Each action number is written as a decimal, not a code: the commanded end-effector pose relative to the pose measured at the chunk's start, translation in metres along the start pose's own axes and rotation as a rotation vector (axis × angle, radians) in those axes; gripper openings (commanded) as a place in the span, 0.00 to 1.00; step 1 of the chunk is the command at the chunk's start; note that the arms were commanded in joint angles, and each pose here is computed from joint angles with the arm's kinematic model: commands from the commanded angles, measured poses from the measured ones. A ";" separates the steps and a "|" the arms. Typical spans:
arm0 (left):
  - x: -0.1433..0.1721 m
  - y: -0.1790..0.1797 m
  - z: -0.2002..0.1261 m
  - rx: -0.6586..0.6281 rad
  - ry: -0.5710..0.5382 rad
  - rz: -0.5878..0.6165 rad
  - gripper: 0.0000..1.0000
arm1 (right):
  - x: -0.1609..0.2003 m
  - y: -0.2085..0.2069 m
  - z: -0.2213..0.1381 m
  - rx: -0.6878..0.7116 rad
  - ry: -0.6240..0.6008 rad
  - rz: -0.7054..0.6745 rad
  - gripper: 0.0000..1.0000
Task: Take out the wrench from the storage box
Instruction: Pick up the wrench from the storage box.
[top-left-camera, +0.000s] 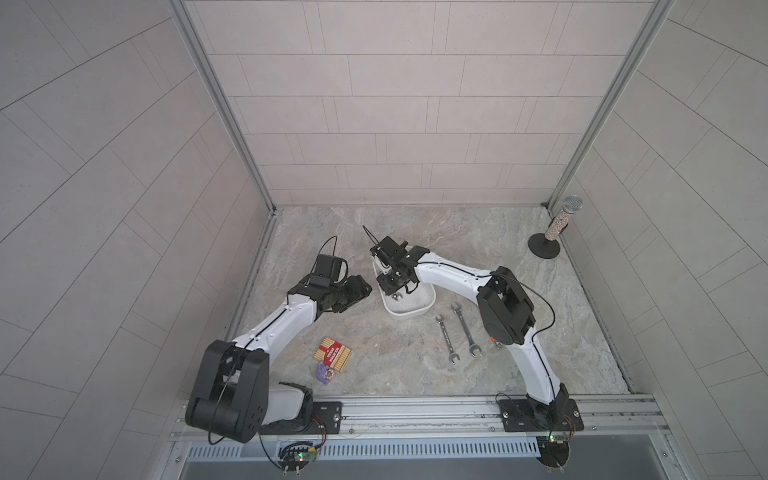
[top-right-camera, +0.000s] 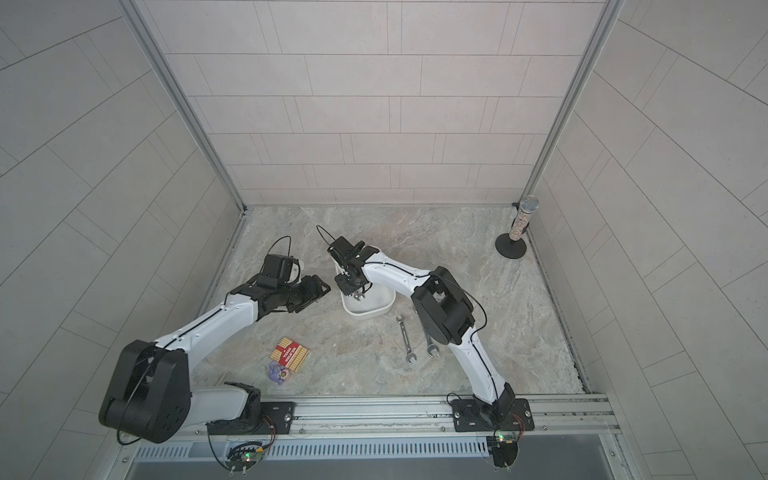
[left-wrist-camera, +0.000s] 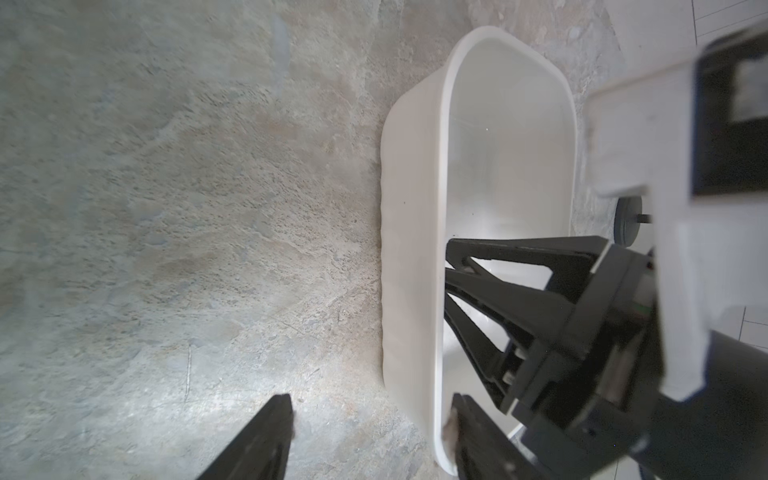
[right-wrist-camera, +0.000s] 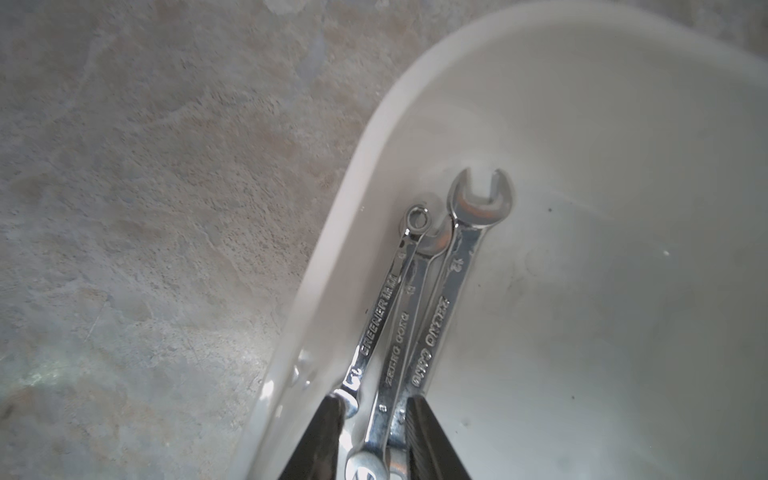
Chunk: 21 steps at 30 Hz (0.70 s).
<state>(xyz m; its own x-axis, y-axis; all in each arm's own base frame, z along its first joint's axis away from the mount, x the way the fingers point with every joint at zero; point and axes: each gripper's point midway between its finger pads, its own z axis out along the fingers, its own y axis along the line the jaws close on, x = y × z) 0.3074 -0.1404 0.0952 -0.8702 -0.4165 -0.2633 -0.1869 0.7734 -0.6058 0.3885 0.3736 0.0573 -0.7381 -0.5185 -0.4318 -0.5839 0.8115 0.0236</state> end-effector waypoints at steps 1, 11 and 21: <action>0.001 0.001 0.000 0.000 0.009 0.012 0.67 | 0.009 -0.010 0.009 0.065 0.042 -0.033 0.32; 0.001 0.002 0.001 0.000 0.012 0.004 0.67 | 0.022 -0.020 0.025 0.113 0.086 -0.043 0.32; 0.002 0.003 0.001 -0.001 0.013 0.003 0.67 | 0.026 -0.033 0.031 0.123 0.102 0.013 0.15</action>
<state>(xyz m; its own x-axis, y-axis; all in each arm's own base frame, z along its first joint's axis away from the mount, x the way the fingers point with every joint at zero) 0.3068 -0.1415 0.0957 -0.8727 -0.4143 -0.2584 -0.1844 0.7696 -0.6114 0.3997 0.3546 0.0333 -0.7501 -0.5354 -0.3883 -0.5557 0.8285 -0.0688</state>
